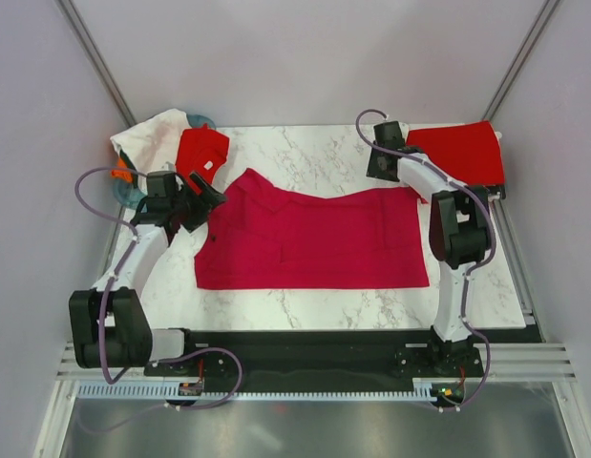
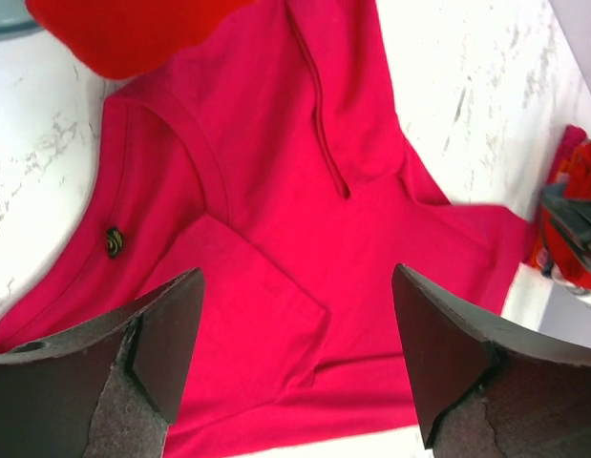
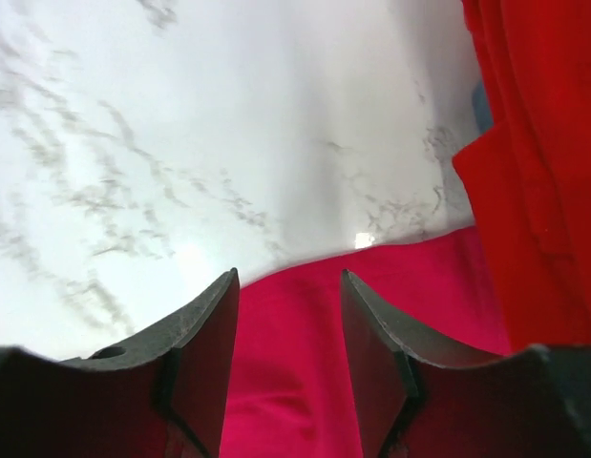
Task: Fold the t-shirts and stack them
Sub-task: Fold the tshirt
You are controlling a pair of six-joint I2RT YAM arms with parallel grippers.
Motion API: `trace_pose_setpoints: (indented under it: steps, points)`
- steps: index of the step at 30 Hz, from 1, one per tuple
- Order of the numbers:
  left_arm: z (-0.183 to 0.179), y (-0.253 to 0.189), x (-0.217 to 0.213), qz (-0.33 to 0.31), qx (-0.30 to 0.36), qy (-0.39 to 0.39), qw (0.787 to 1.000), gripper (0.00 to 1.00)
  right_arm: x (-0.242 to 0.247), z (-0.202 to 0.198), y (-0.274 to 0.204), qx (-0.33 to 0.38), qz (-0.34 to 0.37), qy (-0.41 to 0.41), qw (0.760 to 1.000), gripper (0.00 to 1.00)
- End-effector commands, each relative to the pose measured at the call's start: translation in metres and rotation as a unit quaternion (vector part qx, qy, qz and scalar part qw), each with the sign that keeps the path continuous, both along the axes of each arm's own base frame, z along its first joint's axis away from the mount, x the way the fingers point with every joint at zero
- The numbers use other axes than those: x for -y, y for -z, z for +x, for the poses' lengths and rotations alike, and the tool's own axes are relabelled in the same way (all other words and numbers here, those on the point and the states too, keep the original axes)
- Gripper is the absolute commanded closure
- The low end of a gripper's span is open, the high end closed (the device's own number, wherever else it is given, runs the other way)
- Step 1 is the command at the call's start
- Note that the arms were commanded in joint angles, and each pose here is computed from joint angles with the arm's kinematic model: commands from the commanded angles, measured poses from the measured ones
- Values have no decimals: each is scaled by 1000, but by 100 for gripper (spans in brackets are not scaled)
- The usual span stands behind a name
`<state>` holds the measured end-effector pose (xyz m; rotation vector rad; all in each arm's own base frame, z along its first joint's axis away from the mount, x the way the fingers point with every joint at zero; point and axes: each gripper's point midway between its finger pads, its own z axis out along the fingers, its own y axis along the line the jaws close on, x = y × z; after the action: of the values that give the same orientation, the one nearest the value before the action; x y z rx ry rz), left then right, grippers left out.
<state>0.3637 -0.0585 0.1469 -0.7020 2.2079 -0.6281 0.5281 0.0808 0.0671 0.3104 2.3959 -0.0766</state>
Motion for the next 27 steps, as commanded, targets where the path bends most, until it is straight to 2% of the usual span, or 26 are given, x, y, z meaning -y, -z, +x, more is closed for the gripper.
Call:
trace_pose_setpoints:
  steps: [1, 3, 4, 6, 7, 9, 11, 12, 13, 18, 23, 24, 26, 27]
  points:
    - [32, -12, 2, 4, 42, -39, 998, 14, -19, 11, -70, 103, 44, -16, 994, 46]
    - [44, 1, 4, 4, 38, -56, 998, 16, -26, 6, -75, 113, 57, -19, 992, 46]
    - [65, 12, -1, 33, 31, -72, 996, 16, -29, -1, -91, 129, 69, -20, 989, 46]
    - [71, 12, -1, 43, 32, -69, 996, 16, -29, -4, -89, 128, 69, -21, 989, 46]
    - [85, 1, 0, 48, 45, -67, 996, 16, -28, -6, -98, 138, 71, -21, 988, 46]
    - [99, 12, 5, 63, 30, -51, 996, 17, -26, -10, -100, 143, 71, -16, 987, 46]
    - [115, 0, 8, 89, 36, -49, 994, 17, -25, -11, -101, 145, 71, -14, 987, 46]
    - [119, 16, 8, 100, 14, -48, 994, 17, -25, -11, -102, 146, 73, -14, 987, 46]
    - [127, 10, 5, 109, 13, -53, 993, 17, -25, -12, -104, 147, 74, -14, 986, 46]
    - [154, 39, -10, 144, -28, -59, 987, 16, -25, -15, -107, 151, 80, -11, 985, 46]
    - [175, 61, -61, 157, -83, -116, 977, 16, -23, -19, -105, 148, 78, -9, 986, 46]
    - [185, 52, -89, 148, -77, -146, 975, 16, -23, -21, -108, 150, 80, -10, 985, 46]
    - [190, 68, -106, 136, -98, -167, 972, 15, -23, -27, -105, 146, 80, -12, 986, 46]
    - [197, 59, -125, 138, -90, -191, 968, 14, -22, -30, -110, 150, 80, -12, 985, 46]
